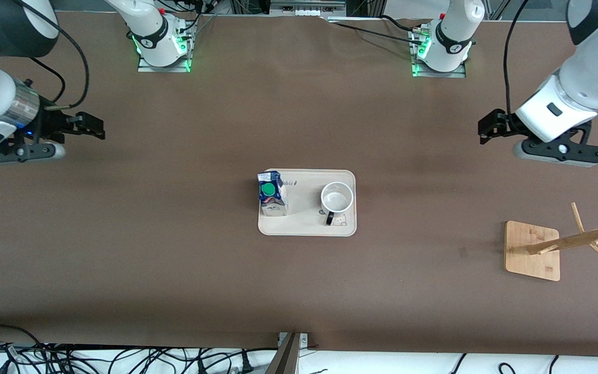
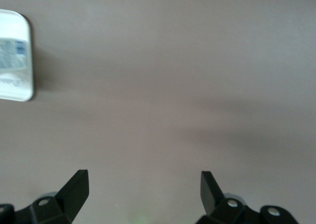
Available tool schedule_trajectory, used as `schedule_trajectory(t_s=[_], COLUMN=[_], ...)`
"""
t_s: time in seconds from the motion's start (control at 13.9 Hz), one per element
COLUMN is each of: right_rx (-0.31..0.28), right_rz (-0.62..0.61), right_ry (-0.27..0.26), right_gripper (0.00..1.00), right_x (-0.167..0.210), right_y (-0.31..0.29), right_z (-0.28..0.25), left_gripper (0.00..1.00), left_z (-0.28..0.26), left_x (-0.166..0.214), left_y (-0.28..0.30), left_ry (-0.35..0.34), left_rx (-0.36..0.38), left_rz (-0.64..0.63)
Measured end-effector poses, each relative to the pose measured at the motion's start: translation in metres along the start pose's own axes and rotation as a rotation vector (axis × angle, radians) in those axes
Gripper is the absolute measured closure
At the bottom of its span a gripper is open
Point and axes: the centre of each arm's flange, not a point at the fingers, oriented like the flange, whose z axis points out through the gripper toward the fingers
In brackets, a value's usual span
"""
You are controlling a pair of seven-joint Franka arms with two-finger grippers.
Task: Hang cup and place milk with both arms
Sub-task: 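Move the right gripper toward the milk carton on the tray, then lower the right gripper and grasp the blue milk carton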
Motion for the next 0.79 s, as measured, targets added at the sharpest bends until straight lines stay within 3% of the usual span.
schedule_trajectory(t_s=[0.36,0.58,0.79], right_rx=[0.061,0.077,0.129], right_rz=[0.112,0.167,0.226], right_ry=[0.026,0.069,0.103], right_gripper=[0.0,0.0,0.0], right_x=[0.053,0.067,0.073], right_y=[-0.114,-0.166,-0.224], right_z=[0.011,0.028,0.05], left_gripper=[0.0,0.0,0.0], left_z=[0.0,0.0,0.001], left_x=[0.001,0.001,0.001], left_y=[-0.018,-0.022,-0.014], left_ry=[-0.001,-0.001,-0.003], left_rx=[0.0,-0.001,-0.001], left_rz=[-0.033,-0.039,-0.027])
